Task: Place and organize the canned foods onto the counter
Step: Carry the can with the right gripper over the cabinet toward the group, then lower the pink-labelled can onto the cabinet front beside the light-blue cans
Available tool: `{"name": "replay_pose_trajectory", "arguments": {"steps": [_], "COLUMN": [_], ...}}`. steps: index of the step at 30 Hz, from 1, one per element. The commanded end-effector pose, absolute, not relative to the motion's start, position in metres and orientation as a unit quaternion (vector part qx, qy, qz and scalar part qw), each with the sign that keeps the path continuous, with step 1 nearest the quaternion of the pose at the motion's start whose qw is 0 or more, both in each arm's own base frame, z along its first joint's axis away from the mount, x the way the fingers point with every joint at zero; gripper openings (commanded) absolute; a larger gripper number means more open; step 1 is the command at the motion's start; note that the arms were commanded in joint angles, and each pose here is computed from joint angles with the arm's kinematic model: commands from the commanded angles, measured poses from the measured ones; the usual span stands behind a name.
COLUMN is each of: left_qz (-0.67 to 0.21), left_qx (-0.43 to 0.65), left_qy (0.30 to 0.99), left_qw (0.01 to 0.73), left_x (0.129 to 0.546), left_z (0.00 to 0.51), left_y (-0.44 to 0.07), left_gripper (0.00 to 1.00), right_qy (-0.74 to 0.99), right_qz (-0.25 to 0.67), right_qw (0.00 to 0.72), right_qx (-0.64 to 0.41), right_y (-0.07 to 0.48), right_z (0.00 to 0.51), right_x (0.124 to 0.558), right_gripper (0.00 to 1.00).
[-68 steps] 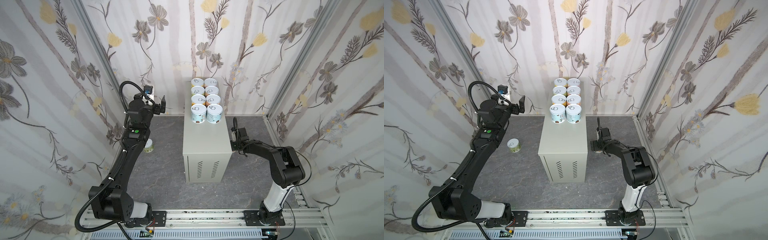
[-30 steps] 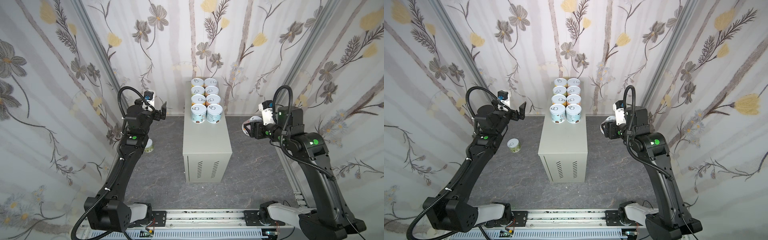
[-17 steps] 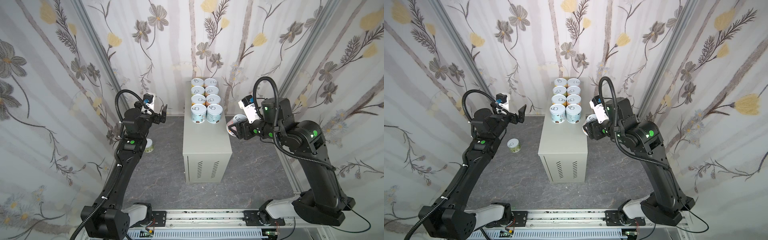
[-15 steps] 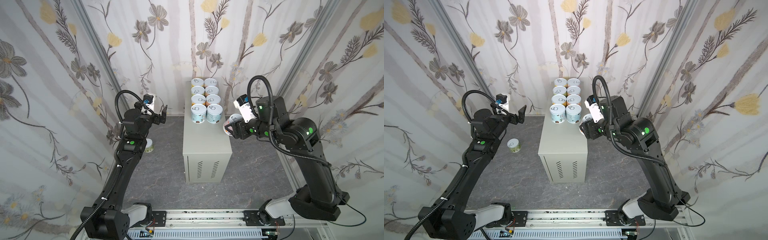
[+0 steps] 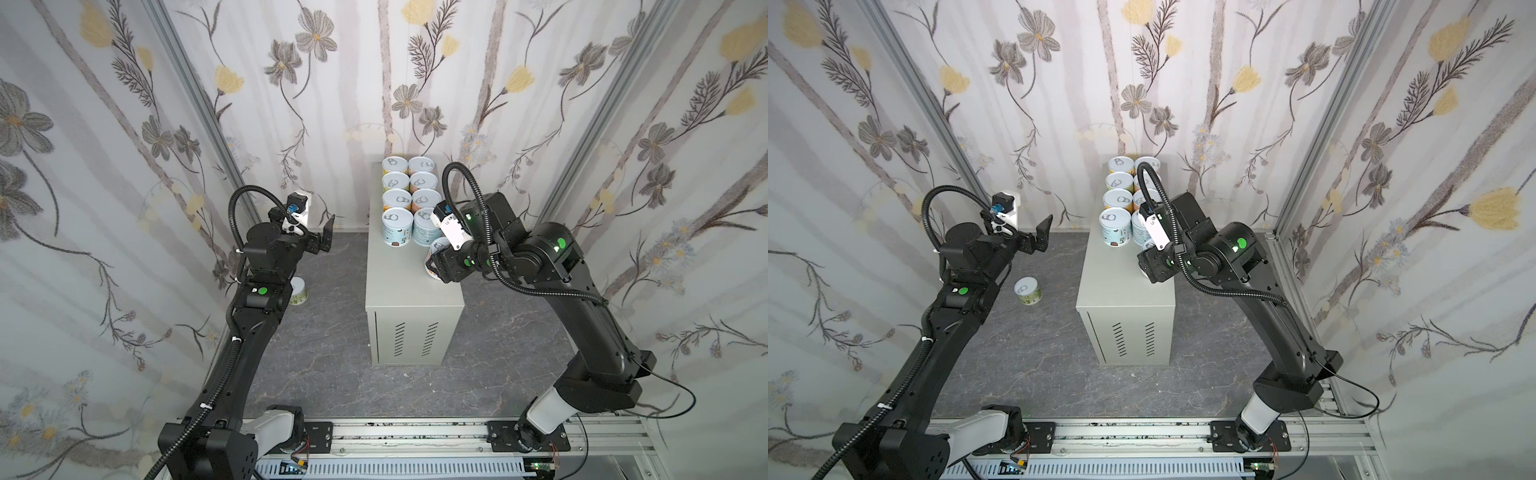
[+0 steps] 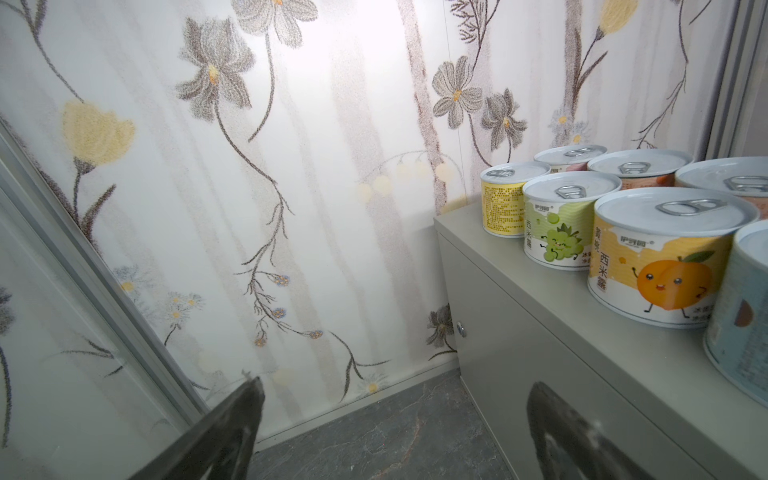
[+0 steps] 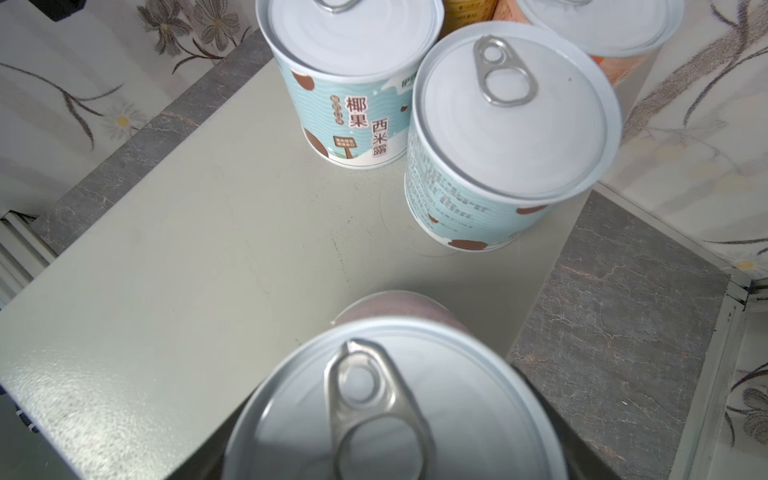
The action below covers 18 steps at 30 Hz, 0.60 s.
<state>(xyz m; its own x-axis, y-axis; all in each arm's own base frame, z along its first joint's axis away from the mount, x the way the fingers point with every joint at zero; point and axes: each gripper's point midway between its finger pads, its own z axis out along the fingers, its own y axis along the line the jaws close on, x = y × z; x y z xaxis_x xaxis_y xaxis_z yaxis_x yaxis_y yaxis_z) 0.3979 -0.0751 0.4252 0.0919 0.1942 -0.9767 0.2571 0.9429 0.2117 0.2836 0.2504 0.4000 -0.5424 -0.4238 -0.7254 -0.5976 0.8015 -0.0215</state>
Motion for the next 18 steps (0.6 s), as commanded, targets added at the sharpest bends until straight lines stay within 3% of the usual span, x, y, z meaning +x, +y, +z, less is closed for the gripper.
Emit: {"name": "replay_pose_trajectory", "arguments": {"steps": [1,7,18], "left_qz": [-0.02,-0.011,-0.013], "left_qx": [0.172,0.172,0.174], "left_qy": [0.659,0.655,0.652], "left_qw": [0.732,0.736,0.738], "left_x": [0.393,0.388,0.386], "left_z": [0.433,0.434,0.434], "left_y": [-0.075,-0.073,-0.074], "left_gripper": [1.0,1.0,1.0], "right_qy": [0.863,0.864,0.864], "right_qz": [0.118,0.12,0.12], "right_qw": [0.394,0.387,0.381], "right_qx": [-0.294,-0.299,-0.306], "right_y": [0.256,0.261,0.266], "right_z": [0.406,0.401,0.397], "right_x": [0.289,0.291,0.289], "right_gripper": [0.46,0.5,0.69]}}
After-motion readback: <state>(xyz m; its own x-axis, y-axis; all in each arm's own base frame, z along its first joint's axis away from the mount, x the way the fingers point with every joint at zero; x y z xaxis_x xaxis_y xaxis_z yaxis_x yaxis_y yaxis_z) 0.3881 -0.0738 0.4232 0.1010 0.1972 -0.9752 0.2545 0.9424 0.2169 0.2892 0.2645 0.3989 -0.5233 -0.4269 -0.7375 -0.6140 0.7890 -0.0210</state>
